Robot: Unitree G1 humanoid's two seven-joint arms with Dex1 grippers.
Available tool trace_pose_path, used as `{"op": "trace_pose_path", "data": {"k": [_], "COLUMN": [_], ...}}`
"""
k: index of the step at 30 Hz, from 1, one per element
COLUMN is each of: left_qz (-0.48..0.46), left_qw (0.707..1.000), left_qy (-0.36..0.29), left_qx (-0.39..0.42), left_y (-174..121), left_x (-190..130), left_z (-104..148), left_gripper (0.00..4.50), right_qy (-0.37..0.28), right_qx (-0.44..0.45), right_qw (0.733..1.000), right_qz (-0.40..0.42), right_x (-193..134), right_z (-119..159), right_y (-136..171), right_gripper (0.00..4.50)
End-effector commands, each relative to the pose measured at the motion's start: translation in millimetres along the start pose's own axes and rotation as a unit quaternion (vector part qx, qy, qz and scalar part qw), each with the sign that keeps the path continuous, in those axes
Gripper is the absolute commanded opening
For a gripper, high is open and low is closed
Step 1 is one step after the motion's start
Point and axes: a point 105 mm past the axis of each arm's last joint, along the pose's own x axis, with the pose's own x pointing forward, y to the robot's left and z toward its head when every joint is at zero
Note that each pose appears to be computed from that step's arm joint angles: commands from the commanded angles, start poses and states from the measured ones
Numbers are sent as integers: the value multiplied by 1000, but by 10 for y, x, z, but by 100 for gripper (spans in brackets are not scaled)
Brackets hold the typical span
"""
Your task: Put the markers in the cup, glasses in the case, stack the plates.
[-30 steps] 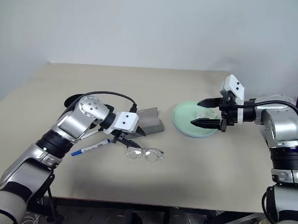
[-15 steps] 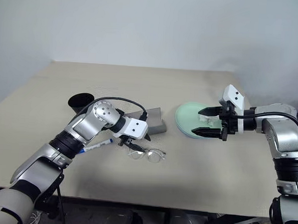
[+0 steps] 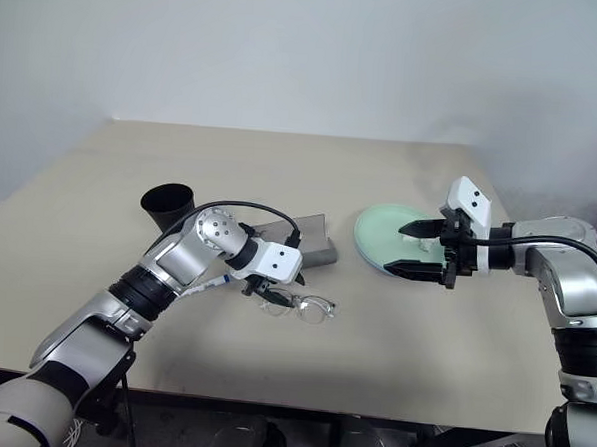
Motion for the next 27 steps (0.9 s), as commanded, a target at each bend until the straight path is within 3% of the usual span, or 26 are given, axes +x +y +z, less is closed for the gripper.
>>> {"op": "trace_pose_path", "data": {"k": [1,5,12,21,27], "left_qz": [12,16,16,6,67], "left_qw": [1000,1000,1000,1000,995], "left_qy": [-2,-2,0,-9,-72], "left_qx": [12,12,13,17,-27], "left_y": [51,64,68,41,431], "left_x": [-1,28,52,50,-384], "left_z": [51,54,54,100,371], "left_gripper": [234,234,4,4,4], "right_qy": [-21,-23,-23,-25,-25], "right_qx": [-26,-25,-24,-26,-27], "right_qw": [999,999,999,999,999], "right_qz": [-17,-20,-24,-28,-27], "right_x": [-90,-90,-90,-86,-75], "right_z": [177,181,169,181,197], "right_y": [-14,-9,-6,-25,-43], "right_gripper": [447,447,450,450,450]}}
